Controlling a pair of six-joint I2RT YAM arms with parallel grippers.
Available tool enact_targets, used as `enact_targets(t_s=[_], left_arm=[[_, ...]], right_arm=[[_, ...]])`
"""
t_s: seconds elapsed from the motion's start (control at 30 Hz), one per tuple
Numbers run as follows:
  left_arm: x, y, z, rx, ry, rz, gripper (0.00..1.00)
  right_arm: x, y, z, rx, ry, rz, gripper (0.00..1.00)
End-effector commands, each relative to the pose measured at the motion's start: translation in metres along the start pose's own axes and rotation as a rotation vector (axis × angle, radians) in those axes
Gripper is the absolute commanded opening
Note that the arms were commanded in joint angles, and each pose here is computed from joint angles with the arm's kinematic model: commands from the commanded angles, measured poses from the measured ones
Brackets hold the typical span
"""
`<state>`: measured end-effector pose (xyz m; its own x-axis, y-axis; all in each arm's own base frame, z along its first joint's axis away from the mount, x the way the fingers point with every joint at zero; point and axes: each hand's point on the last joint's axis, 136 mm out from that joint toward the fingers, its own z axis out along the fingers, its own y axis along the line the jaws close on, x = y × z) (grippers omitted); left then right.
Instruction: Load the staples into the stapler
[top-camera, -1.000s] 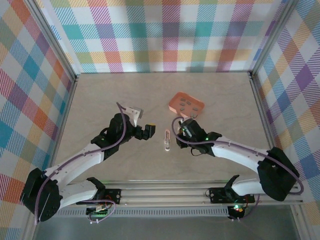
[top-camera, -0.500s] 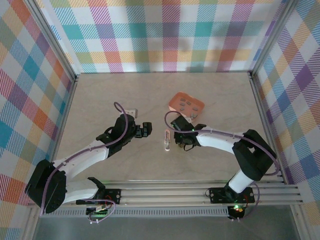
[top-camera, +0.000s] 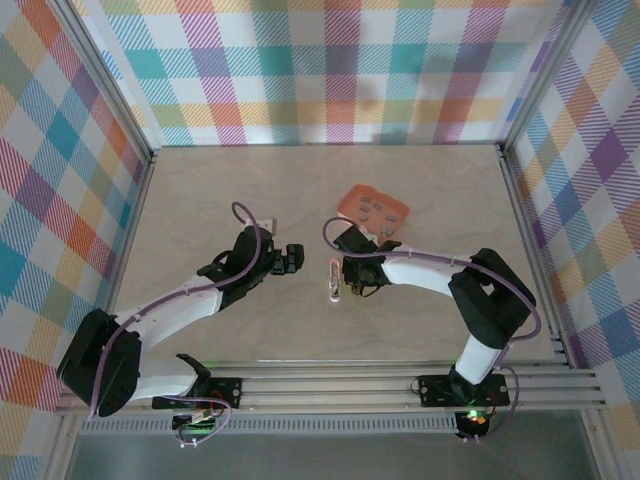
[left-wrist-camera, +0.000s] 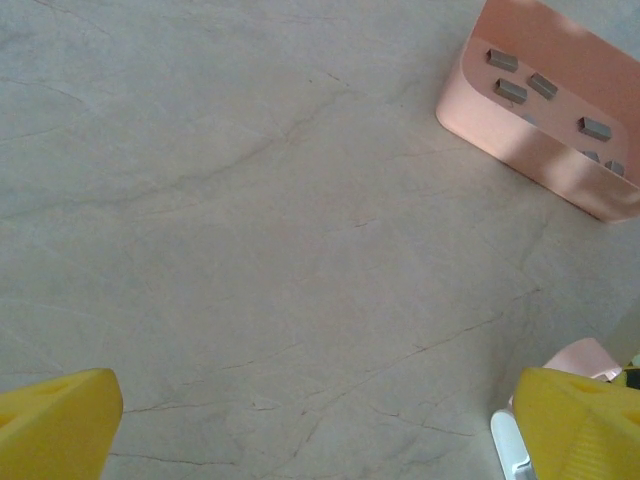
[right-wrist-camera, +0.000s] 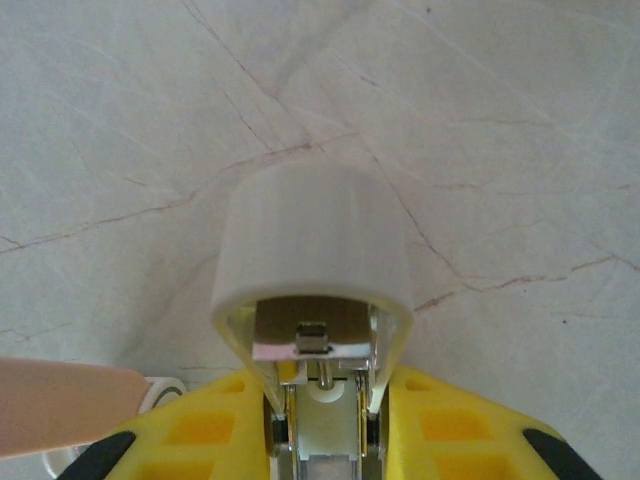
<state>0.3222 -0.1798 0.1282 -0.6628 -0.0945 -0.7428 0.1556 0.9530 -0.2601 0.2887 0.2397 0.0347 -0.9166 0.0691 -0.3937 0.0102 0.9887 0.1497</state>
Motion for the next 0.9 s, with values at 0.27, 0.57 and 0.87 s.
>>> enact_targets(t_s=[0.27, 0.57, 0.87], left_arm=[[-0.008, -0.006, 0.006, 0.02, 0.004, -0.008, 1.0], [-0.011, -0.007, 0.004, 0.024, 0.0, -0.01, 1.0], [-0.015, -0.008, 0.002, 0.027, -0.003, -0.022, 1.0]], right_arm=[[0.015, -0.006, 0.002, 0.043, 0.099, 0.012, 0.27], [0.012, -0.002, -0.008, 0.025, 0.099, 0.019, 0.39], [-0.023, 0.0, -0.064, -0.002, -0.016, -0.006, 0.49]])
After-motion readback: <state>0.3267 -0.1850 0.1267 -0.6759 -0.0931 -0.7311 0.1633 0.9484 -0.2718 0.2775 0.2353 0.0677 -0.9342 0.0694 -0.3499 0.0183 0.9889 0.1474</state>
